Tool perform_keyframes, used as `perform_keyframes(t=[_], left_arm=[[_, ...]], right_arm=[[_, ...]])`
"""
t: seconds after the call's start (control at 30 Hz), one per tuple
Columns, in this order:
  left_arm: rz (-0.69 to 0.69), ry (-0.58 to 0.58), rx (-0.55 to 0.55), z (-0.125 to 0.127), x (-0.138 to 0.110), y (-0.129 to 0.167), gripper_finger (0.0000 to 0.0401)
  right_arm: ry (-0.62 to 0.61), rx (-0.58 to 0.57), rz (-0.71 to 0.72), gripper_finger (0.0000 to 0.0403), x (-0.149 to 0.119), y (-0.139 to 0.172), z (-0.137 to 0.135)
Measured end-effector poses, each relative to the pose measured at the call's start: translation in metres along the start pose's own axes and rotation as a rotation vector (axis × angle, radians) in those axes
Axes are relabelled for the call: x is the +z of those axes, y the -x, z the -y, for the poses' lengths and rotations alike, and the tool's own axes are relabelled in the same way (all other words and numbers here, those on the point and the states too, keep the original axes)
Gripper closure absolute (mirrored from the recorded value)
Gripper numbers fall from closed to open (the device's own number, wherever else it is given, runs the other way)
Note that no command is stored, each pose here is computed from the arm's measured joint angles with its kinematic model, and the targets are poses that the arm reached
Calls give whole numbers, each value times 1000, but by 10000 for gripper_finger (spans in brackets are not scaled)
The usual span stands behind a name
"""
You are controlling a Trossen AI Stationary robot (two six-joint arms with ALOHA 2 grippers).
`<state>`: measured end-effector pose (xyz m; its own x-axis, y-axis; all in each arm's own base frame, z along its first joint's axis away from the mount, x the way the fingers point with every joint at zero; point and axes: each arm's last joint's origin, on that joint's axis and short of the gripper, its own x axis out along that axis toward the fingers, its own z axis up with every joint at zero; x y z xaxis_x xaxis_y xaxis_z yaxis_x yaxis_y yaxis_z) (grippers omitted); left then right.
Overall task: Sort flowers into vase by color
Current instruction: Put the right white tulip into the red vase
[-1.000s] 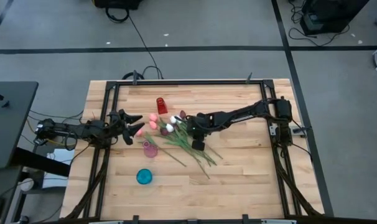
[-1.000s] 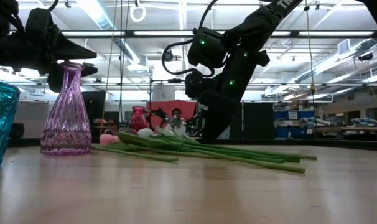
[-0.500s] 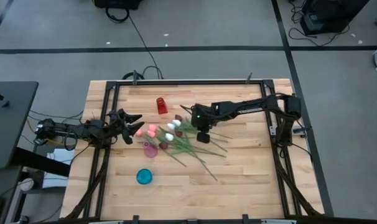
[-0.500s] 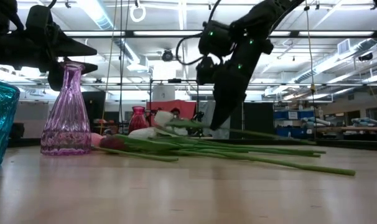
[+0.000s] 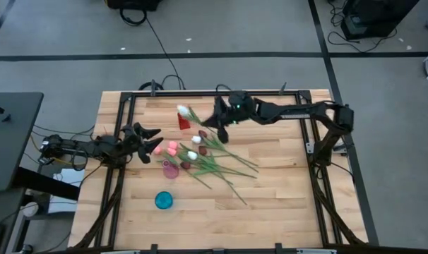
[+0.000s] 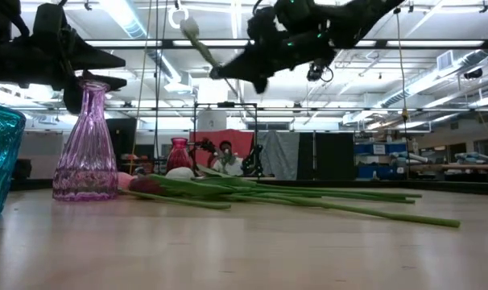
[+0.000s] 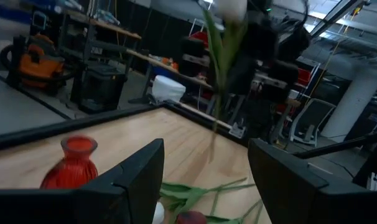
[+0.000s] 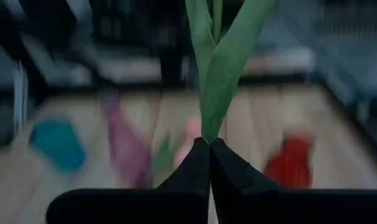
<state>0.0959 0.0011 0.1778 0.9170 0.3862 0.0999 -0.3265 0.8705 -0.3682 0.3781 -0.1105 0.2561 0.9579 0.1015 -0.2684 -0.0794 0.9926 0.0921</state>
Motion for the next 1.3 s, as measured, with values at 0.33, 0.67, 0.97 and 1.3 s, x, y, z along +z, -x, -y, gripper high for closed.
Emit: perform_keyframes(t=[0.33,0.67,0.97,1.3], left_arm=[[6,-31,11,0,0,0,162],[33,-92,48,-1,2,0,162],[36,-134,154,-5,1,0,162],[47,-159,197,-6,2,1,162]], right_arm=[[109,-10,372,392,6,-42,27],[161,-50,500,392,36,-54,42],[221,-100,591,392,34,-51,55],[232,-177,680,392,5,-64,70]])
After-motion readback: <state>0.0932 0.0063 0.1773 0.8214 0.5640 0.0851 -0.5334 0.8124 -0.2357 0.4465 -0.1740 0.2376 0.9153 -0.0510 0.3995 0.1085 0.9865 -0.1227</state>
